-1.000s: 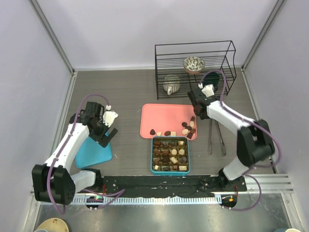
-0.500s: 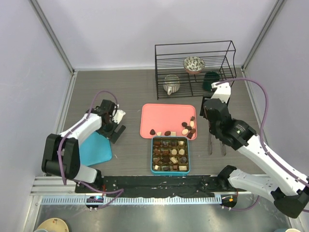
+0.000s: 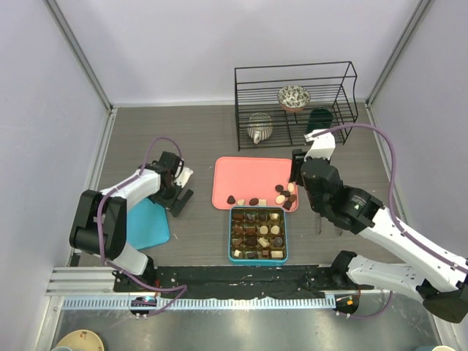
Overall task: Pack the chocolate
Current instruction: Place the clamp at the center of the board, then pick up the box lid from the center of the board.
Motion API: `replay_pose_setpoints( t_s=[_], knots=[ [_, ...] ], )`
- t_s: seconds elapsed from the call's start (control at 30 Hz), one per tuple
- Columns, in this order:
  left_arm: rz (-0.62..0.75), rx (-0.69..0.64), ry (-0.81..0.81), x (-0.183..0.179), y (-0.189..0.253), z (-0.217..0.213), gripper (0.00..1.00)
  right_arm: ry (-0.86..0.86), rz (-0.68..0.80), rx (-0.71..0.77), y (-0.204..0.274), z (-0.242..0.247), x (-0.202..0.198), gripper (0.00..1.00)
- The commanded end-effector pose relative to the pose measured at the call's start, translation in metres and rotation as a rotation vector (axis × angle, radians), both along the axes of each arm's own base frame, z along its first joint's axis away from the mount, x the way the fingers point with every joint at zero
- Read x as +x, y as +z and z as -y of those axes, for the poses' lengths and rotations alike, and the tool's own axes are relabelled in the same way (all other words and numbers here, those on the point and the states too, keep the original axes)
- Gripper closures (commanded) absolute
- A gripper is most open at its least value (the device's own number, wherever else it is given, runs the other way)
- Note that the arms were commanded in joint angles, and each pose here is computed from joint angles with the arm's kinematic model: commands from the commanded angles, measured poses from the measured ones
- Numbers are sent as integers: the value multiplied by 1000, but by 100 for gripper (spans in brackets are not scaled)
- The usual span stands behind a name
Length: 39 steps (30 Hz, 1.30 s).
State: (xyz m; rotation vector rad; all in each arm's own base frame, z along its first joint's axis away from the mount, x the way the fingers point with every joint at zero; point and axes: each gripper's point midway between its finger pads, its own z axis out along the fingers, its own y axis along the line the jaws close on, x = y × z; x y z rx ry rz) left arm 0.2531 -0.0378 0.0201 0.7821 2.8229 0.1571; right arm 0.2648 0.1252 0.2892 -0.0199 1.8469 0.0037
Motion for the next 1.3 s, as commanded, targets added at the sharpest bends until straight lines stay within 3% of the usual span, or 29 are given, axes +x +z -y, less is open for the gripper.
replay_pose_setpoints(
  t_s=[0.0, 0.23, 0.33, 0.47, 0.73, 1.0, 1.27],
  knots=[
    [75, 18, 30, 19, -9, -2, 5, 18, 43, 2, 15, -15, 6, 47],
    [59, 26, 54, 25, -17, -1, 6, 35, 50, -8, 17, -22, 7, 47],
    [54, 15, 70, 19, -17, 0, 16, 41, 49, -8, 15, -25, 7, 48],
    [81, 9, 60, 14, -9, -2, 41, 53, 42, -26, 10, -30, 9, 48],
    [72, 30, 40, 10, -15, -6, 54, 84, 41, -27, 8, -44, 10, 49],
    [92, -6, 23, 21, 1, 3, 99, 95, 27, -37, 1, -47, 9, 50],
    [125, -103, -46, 3, 60, 14, 100, 265, 40, -28, -6, -73, 4, 50]
  ],
)
